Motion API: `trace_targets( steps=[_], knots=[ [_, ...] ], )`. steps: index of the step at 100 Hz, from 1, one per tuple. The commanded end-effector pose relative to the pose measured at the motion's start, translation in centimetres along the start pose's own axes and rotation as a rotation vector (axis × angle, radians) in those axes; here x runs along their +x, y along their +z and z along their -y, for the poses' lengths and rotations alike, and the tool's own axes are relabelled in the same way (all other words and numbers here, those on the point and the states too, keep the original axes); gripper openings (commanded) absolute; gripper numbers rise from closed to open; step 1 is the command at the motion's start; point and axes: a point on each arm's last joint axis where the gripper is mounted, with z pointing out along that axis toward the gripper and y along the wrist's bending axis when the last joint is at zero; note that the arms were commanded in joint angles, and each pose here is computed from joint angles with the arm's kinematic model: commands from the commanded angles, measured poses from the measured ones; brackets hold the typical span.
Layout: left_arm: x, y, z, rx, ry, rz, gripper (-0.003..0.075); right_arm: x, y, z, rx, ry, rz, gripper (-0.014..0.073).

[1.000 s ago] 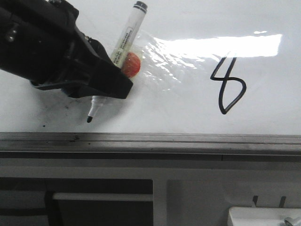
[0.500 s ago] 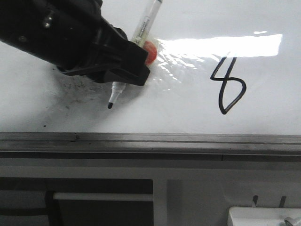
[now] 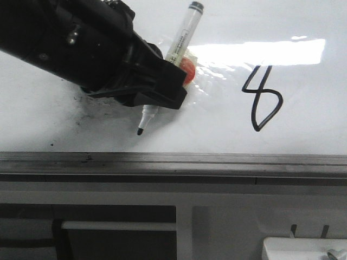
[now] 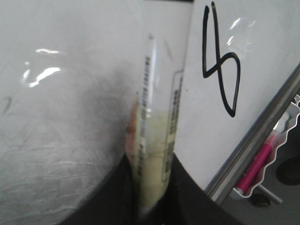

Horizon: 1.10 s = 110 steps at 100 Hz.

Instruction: Write number 8 on whiteboard

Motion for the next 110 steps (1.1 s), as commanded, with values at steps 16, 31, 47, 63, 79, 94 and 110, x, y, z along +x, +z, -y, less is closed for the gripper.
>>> trace_targets(
  steps=[16,31,47,63,79,94,110],
  knots=[
    [-0.1,-0.4,-2.4,-0.235,-0.048,-0.037,0.025,-0.9,-0.1,0.1,0.007,-0.006,0.028,-0.0064],
    [-0.1,-0.4,-2.7,-0.263,-0.049,-0.046,0.0422,-0.9,-0.1,0.1,0.009,-0.006,0.028,-0.0064],
    [-0.1,-0.4,-2.7,-0.264,-0.049,-0.046,0.0428,-0.9,-0.1,0.1,0.009,-0.006,0.028,-0.0064],
    [-0.3,-0.5,-2.5,-0.243,-0.048,-0.033,0.0501,-0.9,-0.1,0.1,0.009,-0.006,0.028,-0.0064],
    [-2.4,-2.7,-1.5,-0.155,-0.043,0.086,0.0591,-0.9,-0.1,0.1,0.008,-0.005,0.027,-0.0064],
    [-5.2,-7.7,-0.2,-0.075,-0.024,0.276,0.0588,-1.0,-0.1,0.0,-0.01,-0.005,0.031,-0.0064],
    [-5.1,-15.2,0.4,-0.103,-0.016,0.46,0.0491,-1.1,-0.5,-0.6,-0.081,-0.009,0.058,-0.0064]
  ],
)
